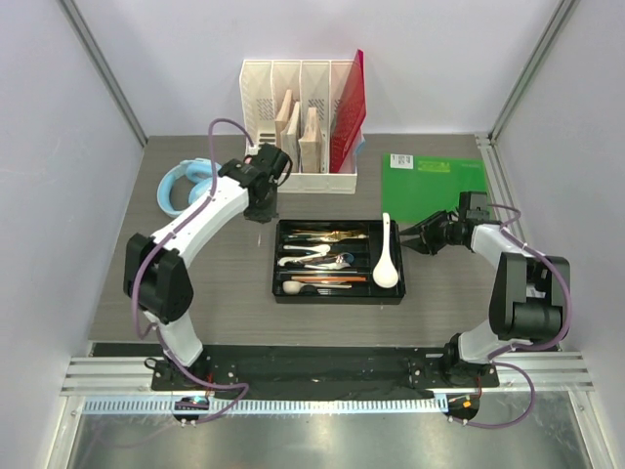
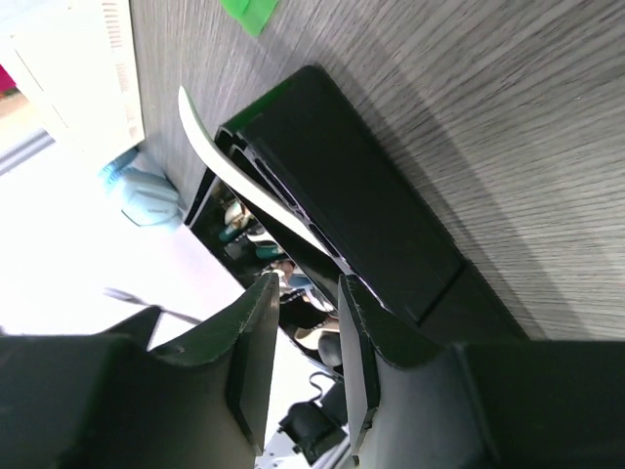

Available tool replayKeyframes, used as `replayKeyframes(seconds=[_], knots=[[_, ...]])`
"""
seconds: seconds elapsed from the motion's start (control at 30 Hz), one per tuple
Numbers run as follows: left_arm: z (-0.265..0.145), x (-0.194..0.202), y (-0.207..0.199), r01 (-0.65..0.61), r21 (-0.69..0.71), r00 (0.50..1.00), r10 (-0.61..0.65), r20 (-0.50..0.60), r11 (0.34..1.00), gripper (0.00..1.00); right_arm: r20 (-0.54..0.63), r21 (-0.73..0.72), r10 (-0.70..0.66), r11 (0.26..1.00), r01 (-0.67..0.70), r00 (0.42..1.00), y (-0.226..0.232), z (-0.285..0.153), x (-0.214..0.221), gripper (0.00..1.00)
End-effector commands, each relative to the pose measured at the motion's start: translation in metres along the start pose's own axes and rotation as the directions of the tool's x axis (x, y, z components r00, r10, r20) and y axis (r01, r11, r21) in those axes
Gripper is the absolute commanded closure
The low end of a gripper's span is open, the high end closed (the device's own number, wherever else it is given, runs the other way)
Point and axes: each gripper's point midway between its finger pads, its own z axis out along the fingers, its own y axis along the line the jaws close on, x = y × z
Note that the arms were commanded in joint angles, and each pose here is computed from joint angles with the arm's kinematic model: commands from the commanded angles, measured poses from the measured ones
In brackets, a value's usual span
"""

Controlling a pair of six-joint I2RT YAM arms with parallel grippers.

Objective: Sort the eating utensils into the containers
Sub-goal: Pick up the knife at the center of the board, then place the knife in the storage box.

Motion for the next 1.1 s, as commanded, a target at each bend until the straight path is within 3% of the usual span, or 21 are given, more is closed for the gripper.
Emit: replayKeyframes(seconds=[0.0, 0.17, 0.3, 0.47, 0.53, 0.57, 0.77, 1.07], knots=[[-0.001, -0.007, -0.017, 0.009, 0.042, 1.0, -0.009, -0.004, 0.999, 1.0, 0.041, -0.014, 0.03, 0.999, -0.029, 0.999, 0.005, -0.001, -0.006, 0.64], [-0.001, -0.012, -0.032, -0.124, 0.036, 0.992, 0.122, 0.045, 0.992, 1.0, 0.032, 0.007, 0.034, 0.999, -0.035, 0.999, -0.002, 0.004, -0.006, 0.64], [-0.009, -0.008, -0.054, -0.349, -0.027, 0.932, 0.349, 0.101, 0.937, 1.0, 0.016, 0.012, 0.05, 0.999, -0.05, 0.999, -0.002, 0.009, -0.007, 0.64], [-0.007, 0.005, -0.091, -0.573, -0.062, 0.8, 0.575, 0.173, 0.817, 1.0, 0.024, -0.023, 0.019, 1.0, -0.019, 1.0, 0.017, 0.006, -0.013, 0.64], [-0.004, -0.004, -0.1, -0.599, -0.132, 0.753, 0.612, 0.242, 0.79, 1.0, 0.035, -0.053, -0.001, 0.999, 0.002, 0.999, 0.031, 0.002, -0.017, 0.64], [0.003, 0.004, -0.103, -0.67, -0.159, 0.688, 0.687, 0.234, 0.725, 1.0, 0.038, -0.063, -0.009, 0.998, 0.011, 0.999, 0.036, -0.001, -0.018, 0.64], [0.032, -0.008, -0.108, -0.74, -0.314, 0.556, 0.804, 0.211, 0.595, 1.0, 0.036, -0.078, -0.044, 0.996, 0.047, 0.998, 0.045, -0.009, -0.014, 0.64], [0.062, -0.02, -0.131, -0.79, -0.363, 0.45, 0.869, 0.203, 0.494, 1.0, -0.009, -0.067, -0.047, 0.997, 0.047, 0.999, 0.031, -0.012, 0.002, 0.64]])
